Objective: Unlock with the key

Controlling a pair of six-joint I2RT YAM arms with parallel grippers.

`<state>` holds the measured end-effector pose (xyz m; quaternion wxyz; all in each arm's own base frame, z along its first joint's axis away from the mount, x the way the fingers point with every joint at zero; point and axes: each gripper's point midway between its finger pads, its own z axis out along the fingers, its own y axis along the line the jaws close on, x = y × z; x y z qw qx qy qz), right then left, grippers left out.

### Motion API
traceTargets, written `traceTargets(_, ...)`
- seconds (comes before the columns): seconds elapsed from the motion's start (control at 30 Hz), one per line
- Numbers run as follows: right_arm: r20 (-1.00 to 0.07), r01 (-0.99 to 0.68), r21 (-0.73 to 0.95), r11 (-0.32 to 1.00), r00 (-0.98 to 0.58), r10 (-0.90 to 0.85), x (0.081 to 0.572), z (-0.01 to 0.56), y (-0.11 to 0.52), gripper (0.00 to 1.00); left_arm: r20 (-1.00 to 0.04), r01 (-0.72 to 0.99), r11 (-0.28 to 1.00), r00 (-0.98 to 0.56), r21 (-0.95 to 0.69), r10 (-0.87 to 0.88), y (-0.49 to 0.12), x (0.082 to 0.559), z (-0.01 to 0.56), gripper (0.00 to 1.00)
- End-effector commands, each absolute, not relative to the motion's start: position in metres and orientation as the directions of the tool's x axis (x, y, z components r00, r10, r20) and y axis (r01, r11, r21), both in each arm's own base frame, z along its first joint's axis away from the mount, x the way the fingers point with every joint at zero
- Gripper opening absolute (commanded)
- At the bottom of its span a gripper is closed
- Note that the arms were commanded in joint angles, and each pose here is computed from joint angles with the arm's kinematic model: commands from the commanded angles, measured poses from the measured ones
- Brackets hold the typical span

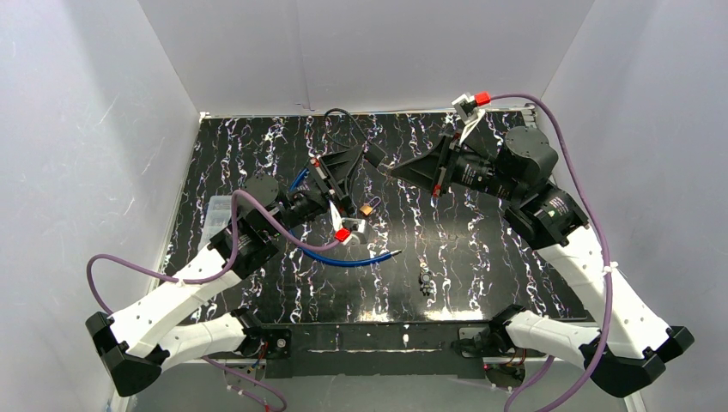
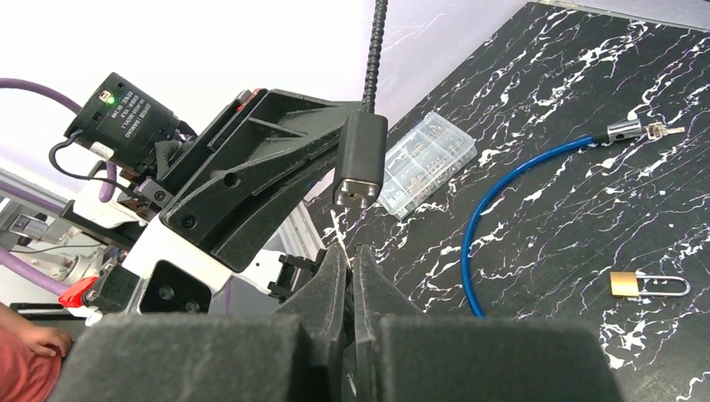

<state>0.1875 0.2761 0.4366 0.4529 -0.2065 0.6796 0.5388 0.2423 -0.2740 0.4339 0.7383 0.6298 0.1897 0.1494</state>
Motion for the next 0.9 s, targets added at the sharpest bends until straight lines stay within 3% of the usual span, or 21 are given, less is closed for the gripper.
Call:
traceTargets(0.0,-0.863,-0.802,0.502,0.325,-0.437,0.255,0.193,0.456,0.275,0.01,-0.053,-0.054,0.228,0.897,0.972,0.439,-0.265,0.228,0.468,0.0)
traceTargets(0.87,-0.837,-0.778,0.545,0.312,-0.481,0.262,0.205,0.446,0.284,0.01,-0.033,-0.064,0.201,0.896,0.977,0.443,-0.264,0.227,0.463,0.0)
